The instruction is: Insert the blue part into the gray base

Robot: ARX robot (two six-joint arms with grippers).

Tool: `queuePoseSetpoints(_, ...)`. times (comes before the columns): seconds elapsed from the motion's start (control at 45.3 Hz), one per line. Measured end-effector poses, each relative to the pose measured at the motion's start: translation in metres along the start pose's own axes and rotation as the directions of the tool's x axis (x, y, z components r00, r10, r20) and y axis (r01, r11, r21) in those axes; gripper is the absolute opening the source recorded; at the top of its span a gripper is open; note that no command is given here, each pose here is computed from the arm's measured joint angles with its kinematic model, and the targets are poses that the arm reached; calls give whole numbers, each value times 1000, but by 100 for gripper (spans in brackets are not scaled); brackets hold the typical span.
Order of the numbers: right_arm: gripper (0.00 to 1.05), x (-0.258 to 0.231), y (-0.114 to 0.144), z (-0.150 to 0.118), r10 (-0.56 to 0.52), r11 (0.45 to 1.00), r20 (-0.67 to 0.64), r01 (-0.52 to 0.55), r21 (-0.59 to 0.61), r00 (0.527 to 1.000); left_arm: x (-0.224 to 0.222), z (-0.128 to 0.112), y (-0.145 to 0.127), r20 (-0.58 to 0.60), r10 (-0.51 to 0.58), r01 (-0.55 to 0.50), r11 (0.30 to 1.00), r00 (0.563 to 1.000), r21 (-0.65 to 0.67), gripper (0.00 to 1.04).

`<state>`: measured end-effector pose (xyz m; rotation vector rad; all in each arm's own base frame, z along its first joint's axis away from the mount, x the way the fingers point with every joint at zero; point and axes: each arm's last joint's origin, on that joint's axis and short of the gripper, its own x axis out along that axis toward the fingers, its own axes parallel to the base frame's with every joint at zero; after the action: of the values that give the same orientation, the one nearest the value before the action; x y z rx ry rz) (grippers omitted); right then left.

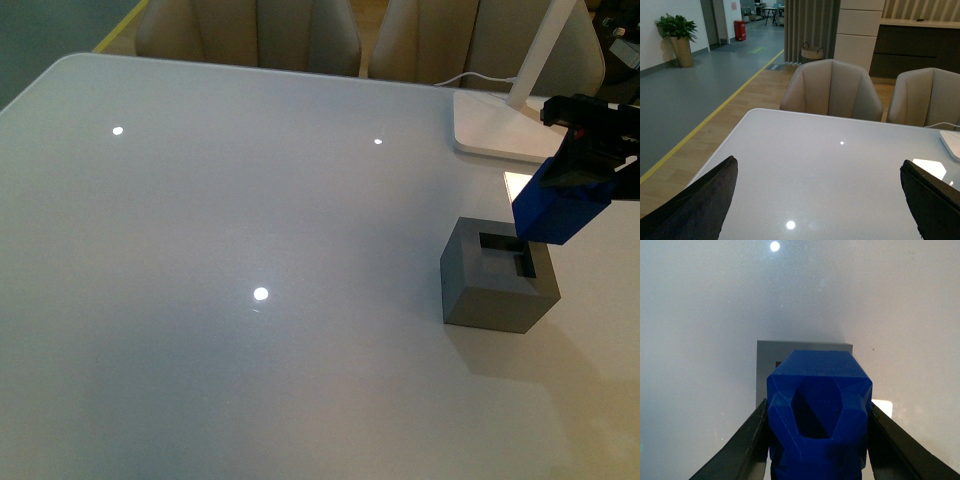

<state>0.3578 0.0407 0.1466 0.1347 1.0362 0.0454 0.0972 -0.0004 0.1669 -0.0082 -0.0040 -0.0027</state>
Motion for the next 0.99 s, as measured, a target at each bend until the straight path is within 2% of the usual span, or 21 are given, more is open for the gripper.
queuePoseSetpoints(0.486, 45, 10, 20, -18, 10, 1000, -67, -10, 7, 998, 0, 0, 0, 0, 0, 0, 1000, 1000, 0, 97)
queuePoseSetpoints(0.994, 45, 19, 24, -12, -10, 1000, -89, 12, 23, 996, 0, 0, 0, 0, 0, 0, 1000, 1000, 0, 97)
